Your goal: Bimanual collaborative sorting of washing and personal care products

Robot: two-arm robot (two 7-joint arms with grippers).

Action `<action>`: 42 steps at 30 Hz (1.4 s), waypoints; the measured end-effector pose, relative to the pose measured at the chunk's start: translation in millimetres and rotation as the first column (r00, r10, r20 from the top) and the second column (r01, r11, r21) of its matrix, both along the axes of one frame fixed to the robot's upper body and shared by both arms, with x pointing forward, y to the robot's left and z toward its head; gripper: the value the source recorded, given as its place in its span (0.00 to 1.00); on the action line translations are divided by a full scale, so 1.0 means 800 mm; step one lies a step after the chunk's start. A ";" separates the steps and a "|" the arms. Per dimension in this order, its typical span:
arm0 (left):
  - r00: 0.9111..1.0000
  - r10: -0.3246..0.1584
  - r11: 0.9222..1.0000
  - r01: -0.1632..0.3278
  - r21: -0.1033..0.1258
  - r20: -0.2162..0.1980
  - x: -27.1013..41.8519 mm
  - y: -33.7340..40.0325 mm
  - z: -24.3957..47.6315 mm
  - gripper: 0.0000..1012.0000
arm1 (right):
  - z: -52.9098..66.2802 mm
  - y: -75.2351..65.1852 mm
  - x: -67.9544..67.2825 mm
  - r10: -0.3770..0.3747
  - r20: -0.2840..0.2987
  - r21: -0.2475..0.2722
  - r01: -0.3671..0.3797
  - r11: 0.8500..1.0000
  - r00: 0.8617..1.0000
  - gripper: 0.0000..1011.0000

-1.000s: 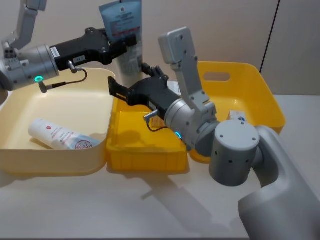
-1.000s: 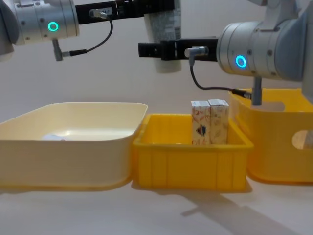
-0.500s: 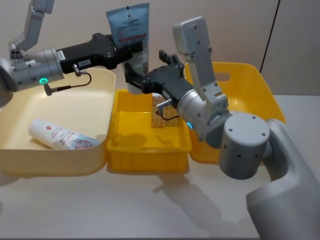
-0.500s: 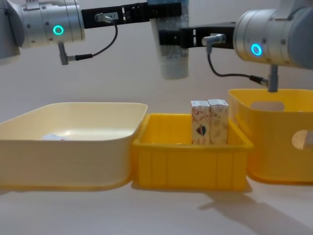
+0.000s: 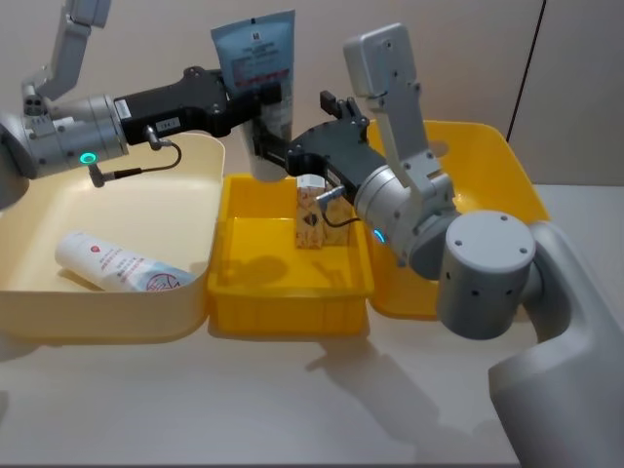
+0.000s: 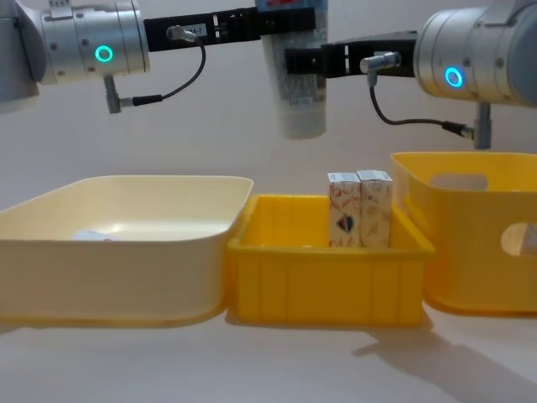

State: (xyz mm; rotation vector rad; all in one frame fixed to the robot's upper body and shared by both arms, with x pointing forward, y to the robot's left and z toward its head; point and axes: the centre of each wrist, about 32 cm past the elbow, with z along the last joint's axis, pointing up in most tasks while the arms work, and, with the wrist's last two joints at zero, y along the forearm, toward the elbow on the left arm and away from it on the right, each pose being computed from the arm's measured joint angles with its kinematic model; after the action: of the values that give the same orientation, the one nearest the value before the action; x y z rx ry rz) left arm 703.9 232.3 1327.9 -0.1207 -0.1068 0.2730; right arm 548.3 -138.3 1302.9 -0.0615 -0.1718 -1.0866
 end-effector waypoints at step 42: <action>1.000 -0.005 1.000 0.005 -0.001 -0.005 -0.0031 -0.0026 -0.0029 0.27 | 0.005 0.018 0.007 -0.014 -0.089 -0.066 0.008 0.998 0.996 0.99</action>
State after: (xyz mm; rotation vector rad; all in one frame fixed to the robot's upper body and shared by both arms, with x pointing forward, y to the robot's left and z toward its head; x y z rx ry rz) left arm 701.4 230.2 1325.6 -0.1215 -0.1011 0.2684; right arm 554.2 -124.3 1307.0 -0.1697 -0.1268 -1.0874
